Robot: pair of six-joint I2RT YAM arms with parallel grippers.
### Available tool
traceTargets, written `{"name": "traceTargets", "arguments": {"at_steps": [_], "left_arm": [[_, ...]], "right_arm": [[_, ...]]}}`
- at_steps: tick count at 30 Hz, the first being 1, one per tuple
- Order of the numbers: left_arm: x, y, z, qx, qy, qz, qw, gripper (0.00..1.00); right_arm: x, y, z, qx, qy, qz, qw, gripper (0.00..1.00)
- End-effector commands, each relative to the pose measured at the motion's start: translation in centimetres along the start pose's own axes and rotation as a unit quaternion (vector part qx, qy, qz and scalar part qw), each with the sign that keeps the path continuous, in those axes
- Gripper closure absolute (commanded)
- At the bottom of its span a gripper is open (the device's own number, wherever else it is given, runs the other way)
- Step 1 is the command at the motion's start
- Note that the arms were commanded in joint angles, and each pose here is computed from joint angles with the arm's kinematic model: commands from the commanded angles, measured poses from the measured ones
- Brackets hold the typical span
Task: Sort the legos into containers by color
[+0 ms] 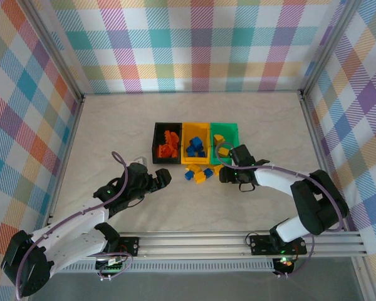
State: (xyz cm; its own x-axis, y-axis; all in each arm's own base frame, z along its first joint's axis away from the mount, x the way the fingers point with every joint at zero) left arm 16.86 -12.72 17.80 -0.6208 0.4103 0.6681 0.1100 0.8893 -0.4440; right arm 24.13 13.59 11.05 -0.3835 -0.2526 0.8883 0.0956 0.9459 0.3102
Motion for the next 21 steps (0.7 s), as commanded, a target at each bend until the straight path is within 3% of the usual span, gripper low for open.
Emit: {"name": "traceTargets", "arguments": {"at_steps": [1, 6, 14, 21], "left_arm": [[-0.2, 0.3, 0.4, -0.008, 0.009, -0.014, 1.0, 0.0], [-0.4, 0.3, 0.5, -0.008, 0.012, -0.013, 1.0, 0.0], [-0.7, 0.3, 0.6, -0.008, 0.017, -0.013, 1.0, 0.0], [-0.8, 0.1, 0.4, -0.01, 0.017, -0.011, 1.0, 0.0]], "right_arm": [[-0.6, 1.1, -1.7, 0.031, -0.043, -0.022, 0.998, 0.38], [-1.1, 1.5, -2.0, 0.044, -0.039, -0.024, 0.998, 0.4], [-0.4, 1.3, -1.5, 0.049, -0.038, -0.036, 0.997, 0.56], [2.7, 1.4, -0.2, 0.054, -0.041, -0.065, 0.996, 0.64]]}}
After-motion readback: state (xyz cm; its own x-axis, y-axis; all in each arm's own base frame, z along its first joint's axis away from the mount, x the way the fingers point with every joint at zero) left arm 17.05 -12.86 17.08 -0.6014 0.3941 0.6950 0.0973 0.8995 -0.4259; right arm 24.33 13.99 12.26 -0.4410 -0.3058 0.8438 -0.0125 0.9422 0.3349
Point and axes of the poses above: each hand's point on the last joint's axis, 136 mm out from that joint toward the fingers, its own x axis back along the fingers, its own y axis along the line the jaws close on, z = x × y, the point moved 10 cm from there along x, back along the fingers, and after that the axes turned 14 degrees about -x, right-handed, at the moved point
